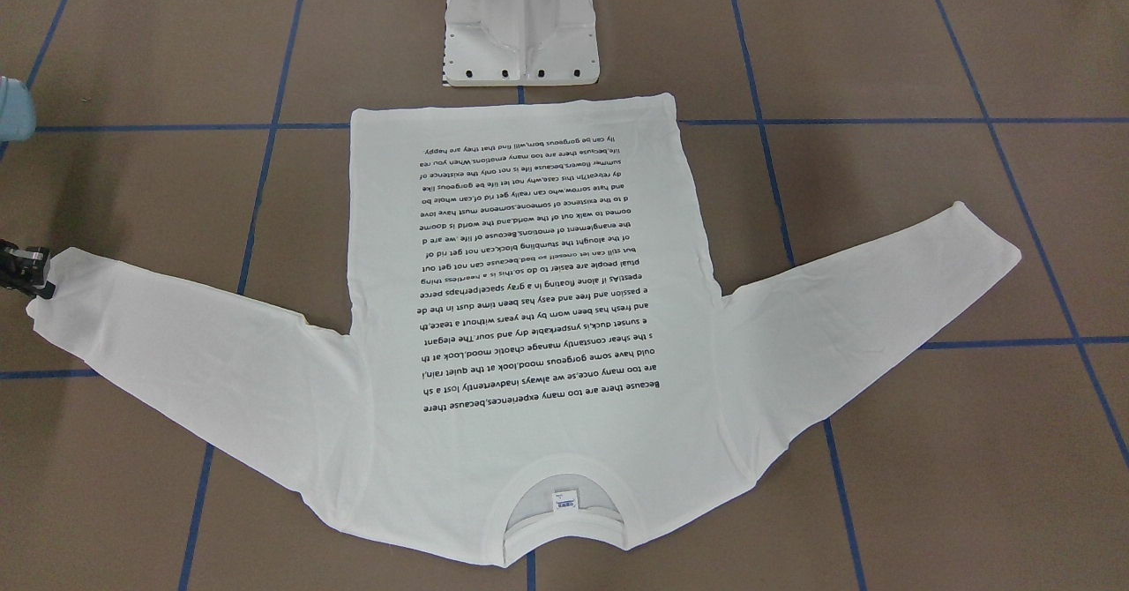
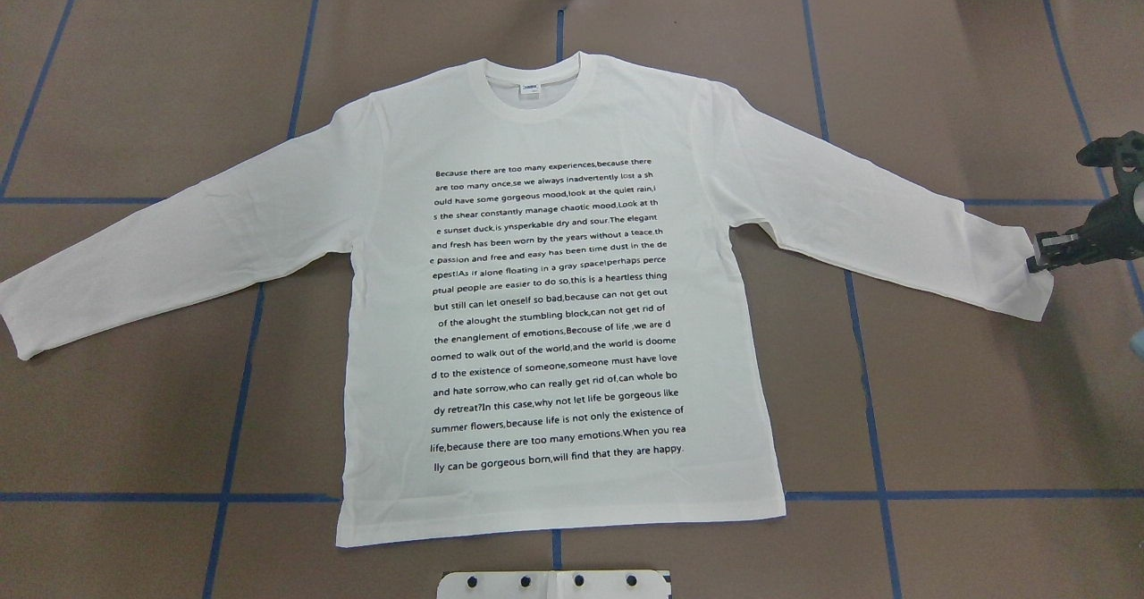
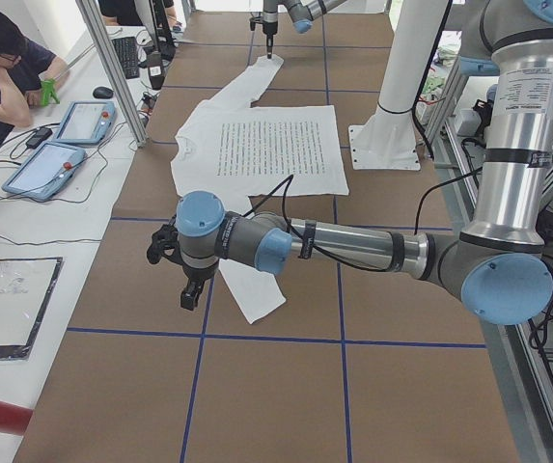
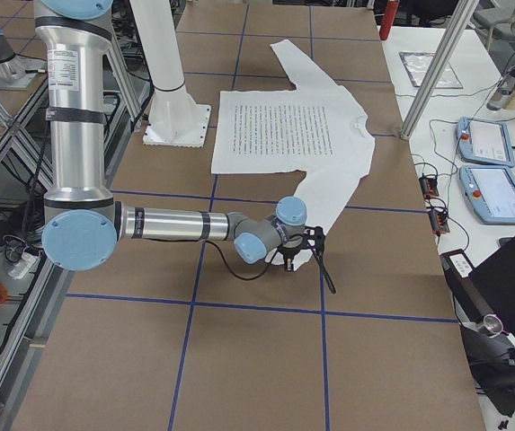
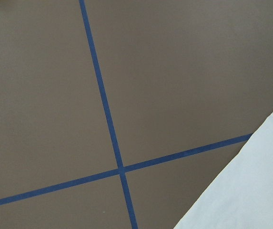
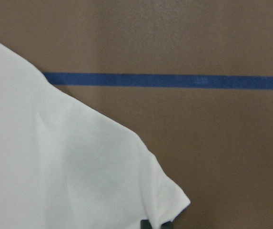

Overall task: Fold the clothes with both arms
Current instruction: 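Lift the held cuff with the right gripper toward the collar, then carry the sleeve across the shirt chest toward the opposite shoulder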

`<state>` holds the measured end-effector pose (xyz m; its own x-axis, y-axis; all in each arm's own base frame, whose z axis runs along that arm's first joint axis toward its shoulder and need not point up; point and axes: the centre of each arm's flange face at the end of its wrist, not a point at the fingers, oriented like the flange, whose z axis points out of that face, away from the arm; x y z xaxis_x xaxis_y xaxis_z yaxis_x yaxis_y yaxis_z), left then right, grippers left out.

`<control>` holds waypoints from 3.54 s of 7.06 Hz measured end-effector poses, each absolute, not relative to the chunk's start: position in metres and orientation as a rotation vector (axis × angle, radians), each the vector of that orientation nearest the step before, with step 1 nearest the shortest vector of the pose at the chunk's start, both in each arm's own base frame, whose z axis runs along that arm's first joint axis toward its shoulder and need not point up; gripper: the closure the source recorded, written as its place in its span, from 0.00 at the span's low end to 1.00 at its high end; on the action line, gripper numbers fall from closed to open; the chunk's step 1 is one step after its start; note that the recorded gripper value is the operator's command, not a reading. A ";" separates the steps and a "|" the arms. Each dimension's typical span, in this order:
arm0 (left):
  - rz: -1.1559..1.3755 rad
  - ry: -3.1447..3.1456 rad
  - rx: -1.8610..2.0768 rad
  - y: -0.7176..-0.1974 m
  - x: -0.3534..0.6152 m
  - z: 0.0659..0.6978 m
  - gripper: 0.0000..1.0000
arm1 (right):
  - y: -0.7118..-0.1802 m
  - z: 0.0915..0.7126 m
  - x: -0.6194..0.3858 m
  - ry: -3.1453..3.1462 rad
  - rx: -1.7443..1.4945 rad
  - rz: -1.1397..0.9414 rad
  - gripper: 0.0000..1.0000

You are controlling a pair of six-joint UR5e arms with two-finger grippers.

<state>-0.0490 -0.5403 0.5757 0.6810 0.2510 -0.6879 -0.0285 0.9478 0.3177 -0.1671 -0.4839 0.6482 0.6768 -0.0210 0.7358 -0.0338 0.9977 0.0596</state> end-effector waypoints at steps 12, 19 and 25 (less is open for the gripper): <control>0.153 0.812 0.280 -0.539 -0.049 0.582 0.00 | -0.563 0.160 -0.284 -1.011 0.216 0.018 1.00; 0.148 0.812 0.268 -0.540 -0.049 0.589 0.00 | -0.542 0.009 -0.443 -1.012 0.343 -0.129 1.00; 0.149 0.811 0.270 -0.544 -0.049 0.588 0.00 | -0.596 0.056 -0.580 -0.926 0.280 -0.148 1.00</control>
<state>-0.0489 -0.5435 0.5879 0.6805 0.2342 -0.6943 -0.0286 0.9553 0.2941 -0.5796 -0.5959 0.0563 0.5943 -0.2448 0.7661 0.0055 0.9538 0.3005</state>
